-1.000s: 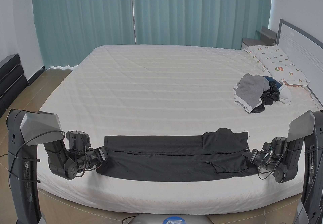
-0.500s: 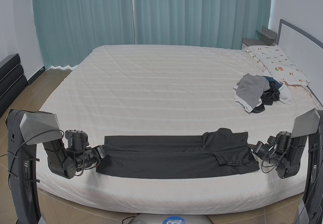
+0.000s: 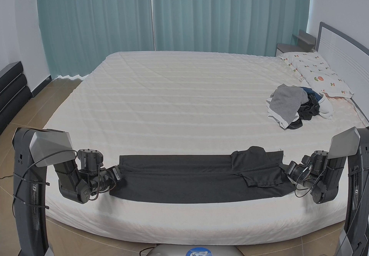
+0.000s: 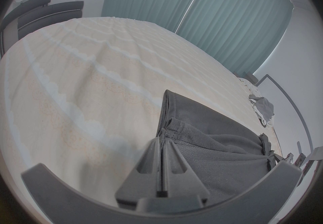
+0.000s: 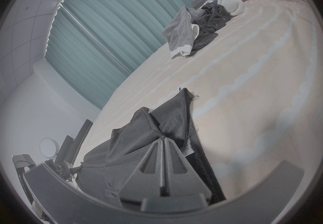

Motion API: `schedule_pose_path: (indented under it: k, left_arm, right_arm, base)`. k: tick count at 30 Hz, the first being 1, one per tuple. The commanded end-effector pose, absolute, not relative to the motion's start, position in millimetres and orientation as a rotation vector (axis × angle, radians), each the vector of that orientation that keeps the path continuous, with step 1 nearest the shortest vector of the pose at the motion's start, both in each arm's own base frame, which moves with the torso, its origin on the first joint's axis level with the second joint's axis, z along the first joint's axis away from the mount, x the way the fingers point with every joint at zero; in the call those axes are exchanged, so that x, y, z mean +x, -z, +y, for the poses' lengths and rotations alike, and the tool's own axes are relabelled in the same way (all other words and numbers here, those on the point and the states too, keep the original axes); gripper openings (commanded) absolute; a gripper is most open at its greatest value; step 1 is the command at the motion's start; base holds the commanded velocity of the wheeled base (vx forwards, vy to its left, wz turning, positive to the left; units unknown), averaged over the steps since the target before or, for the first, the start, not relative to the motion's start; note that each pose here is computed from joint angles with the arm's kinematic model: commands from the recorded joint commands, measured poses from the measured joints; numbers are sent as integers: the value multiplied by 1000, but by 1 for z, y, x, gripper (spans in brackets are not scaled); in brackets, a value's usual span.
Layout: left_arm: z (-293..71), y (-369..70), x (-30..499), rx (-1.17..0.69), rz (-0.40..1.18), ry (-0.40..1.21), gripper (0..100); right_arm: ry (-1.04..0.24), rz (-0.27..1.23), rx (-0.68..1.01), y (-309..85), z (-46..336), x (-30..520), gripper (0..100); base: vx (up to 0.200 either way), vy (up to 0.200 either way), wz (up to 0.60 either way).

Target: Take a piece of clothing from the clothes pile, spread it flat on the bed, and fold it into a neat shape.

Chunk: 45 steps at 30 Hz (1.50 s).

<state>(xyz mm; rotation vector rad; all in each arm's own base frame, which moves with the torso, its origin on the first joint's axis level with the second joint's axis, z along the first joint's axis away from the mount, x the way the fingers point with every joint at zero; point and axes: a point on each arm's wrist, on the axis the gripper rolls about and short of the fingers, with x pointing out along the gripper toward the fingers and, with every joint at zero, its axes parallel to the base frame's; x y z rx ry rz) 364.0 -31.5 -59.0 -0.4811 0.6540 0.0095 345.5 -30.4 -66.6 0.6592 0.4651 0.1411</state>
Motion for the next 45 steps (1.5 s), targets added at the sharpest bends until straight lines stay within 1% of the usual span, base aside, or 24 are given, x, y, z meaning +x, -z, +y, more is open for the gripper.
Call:
schedule_pose_path:
  k: [1, 26, 27, 31, 32, 41, 45]
  left_arm:
    - [-32, 64, 365, -481, 662, -10, 0]
    - [-36, 68, 366, -490, 666, -21, 0]
    - [-37, 68, 366, -489, 667, -20, 100]
    - [-37, 68, 366, -489, 666, -19, 100]
    - [-37, 68, 366, -489, 666, -19, 100]
    - [-36, 66, 360, -487, 666, -18, 100]
    - [-30, 52, 356, -492, 606, -14, 100]
  right_arm:
    - [-147, 468, 659, 71, -29, 346, 0]
    - [-154, 483, 654, 82, -24, 350, 0]
    - [-154, 483, 654, 82, -24, 350, 0]
    - [-159, 482, 652, 82, -22, 351, 0]
    - [-159, 480, 653, 81, -22, 351, 100]
    - [-159, 485, 656, 77, -22, 347, 100]
    - [-158, 487, 658, 71, -22, 342, 100]
  base:
    - [0, 0, 0]
    - [0, 0, 0]
    - [0, 0, 0]
    - [0, 0, 0]
    - [0, 0, 0]
    - [0, 0, 0]
    - [0, 0, 0]
